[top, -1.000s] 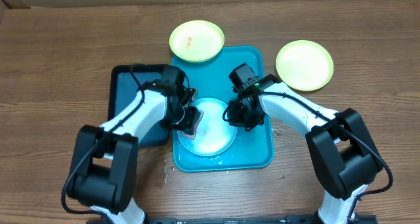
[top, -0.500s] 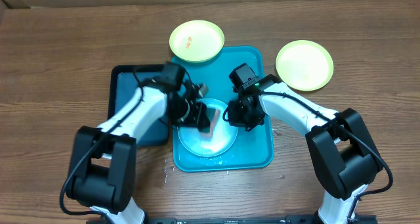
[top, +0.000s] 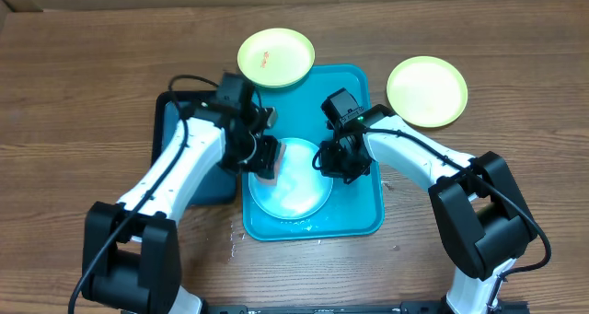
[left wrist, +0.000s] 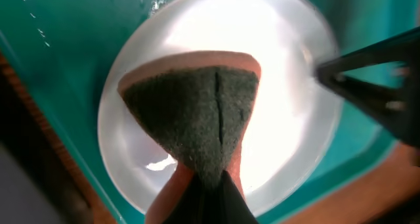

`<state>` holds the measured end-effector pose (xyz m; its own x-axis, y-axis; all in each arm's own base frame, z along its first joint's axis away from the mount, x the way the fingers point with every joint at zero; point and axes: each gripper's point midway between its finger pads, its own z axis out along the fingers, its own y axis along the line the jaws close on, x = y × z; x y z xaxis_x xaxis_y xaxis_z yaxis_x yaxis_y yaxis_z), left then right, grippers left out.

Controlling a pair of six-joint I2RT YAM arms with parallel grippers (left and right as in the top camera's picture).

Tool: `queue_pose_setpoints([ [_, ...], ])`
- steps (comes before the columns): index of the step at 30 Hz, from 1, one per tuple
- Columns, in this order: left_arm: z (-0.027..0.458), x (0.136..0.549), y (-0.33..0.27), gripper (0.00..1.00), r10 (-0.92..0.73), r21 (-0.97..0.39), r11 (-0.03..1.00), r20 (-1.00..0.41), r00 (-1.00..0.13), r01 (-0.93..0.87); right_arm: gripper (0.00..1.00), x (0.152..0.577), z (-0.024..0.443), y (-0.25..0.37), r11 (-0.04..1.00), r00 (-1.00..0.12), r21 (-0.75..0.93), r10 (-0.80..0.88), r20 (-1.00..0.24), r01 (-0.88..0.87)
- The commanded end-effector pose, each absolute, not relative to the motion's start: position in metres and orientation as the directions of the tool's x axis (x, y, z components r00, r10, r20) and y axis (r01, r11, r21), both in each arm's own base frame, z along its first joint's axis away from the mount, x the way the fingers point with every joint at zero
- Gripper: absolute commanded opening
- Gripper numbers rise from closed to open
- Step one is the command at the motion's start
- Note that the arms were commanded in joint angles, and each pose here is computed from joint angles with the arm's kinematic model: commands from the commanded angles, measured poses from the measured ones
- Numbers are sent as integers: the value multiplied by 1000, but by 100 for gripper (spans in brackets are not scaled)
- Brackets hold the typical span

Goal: Clean dirty plates on tray and stack at the side
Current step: 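Scrub the white plate's red stain with the sponge, left gripper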

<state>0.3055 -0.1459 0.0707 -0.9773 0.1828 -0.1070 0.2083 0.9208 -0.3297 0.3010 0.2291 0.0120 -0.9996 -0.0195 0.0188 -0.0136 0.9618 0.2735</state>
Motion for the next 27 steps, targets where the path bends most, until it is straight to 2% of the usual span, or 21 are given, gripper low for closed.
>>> queue_pose_setpoints([
  [1,41,292,-137,4,168,-268,947,-60,-984,178,8,300,12,233,959,-999,282,-28,18,-22],
  [9,4,286,-128,4,128,-219,965,-76,-989,142,8,300,12,233,959,-999,282,-28,18,-22],
  [18,26,274,-181,4,145,-535,831,-52,-988,151,8,301,12,233,959,-999,284,-29,15,-23],
  [23,52,291,-191,4,124,-627,762,-101,-987,160,8,301,12,233,959,-999,284,-29,15,-23],
  [27,83,313,-183,4,87,-634,750,-190,-978,190,8,300,12,233,959,-999,282,-28,18,-22],
])
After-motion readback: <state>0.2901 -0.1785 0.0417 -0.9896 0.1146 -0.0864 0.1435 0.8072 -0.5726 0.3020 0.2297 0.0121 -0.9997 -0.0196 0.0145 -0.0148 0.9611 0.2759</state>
